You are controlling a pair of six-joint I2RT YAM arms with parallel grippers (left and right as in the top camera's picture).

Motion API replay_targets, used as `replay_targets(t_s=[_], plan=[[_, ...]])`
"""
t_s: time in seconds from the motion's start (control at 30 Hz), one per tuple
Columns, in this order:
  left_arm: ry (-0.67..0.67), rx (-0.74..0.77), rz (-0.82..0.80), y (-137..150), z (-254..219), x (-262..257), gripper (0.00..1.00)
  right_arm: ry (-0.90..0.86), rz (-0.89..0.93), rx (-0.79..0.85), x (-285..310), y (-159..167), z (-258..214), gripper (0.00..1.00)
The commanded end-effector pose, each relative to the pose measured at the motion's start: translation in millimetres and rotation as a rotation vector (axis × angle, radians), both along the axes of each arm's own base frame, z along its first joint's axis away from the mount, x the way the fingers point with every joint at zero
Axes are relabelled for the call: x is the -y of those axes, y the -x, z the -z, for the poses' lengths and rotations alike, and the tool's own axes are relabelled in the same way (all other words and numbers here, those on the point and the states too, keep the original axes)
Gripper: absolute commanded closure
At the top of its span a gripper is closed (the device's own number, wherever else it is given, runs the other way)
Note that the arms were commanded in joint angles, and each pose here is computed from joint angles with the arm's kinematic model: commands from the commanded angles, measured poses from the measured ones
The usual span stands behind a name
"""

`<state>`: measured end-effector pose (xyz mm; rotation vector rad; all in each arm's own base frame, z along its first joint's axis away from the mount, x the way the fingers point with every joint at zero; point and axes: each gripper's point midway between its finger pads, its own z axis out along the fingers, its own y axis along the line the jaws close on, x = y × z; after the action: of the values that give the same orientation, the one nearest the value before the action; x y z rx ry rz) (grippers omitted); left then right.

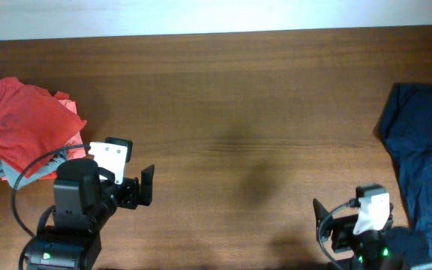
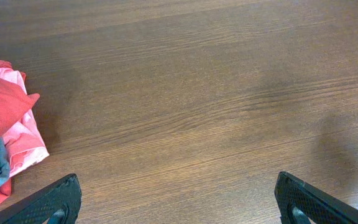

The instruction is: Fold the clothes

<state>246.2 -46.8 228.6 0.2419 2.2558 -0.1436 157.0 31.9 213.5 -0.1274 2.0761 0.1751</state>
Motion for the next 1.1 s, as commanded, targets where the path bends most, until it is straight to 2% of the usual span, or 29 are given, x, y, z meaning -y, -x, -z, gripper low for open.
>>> replay_targets(t_s=[0.0, 0.1, 0.4, 0.7, 0.77, 0.9, 1.07], plan=[[-0.016, -0.005, 0.002, 0, 3, -1, 0.01, -0.015, 0.0, 0.055, 0, 3, 9, 0.01], [-0.016, -0.005, 0.002, 0, 3, -1, 0.01, -0.023, 0.0, 0.106, -1, -1, 15, 0.01], [-0.016, -0.005, 0.002, 0, 3, -1, 0.01, -0.045, -0.009, 0.249, -9, -46, 25, 0.01], [-0.016, -0.005, 0.002, 0, 3, -1, 0.01, 0.062, -0.047, 0.544, -13, -82, 22, 0.01], [-0.016, -0.005, 0.002, 0, 3, -1, 0.01, 0.07, -0.048, 0.556, -14, -85, 32, 0.01], [-0.016, -0.005, 0.002, 0, 3, -1, 0.01, 0.08, -0.05, 0.469, -13, -85, 53, 0.01], [-0.016, -0.005, 0.002, 0, 3, -1, 0.01, 0.077, -0.05, 0.459, -13, -85, 56, 0.01]])
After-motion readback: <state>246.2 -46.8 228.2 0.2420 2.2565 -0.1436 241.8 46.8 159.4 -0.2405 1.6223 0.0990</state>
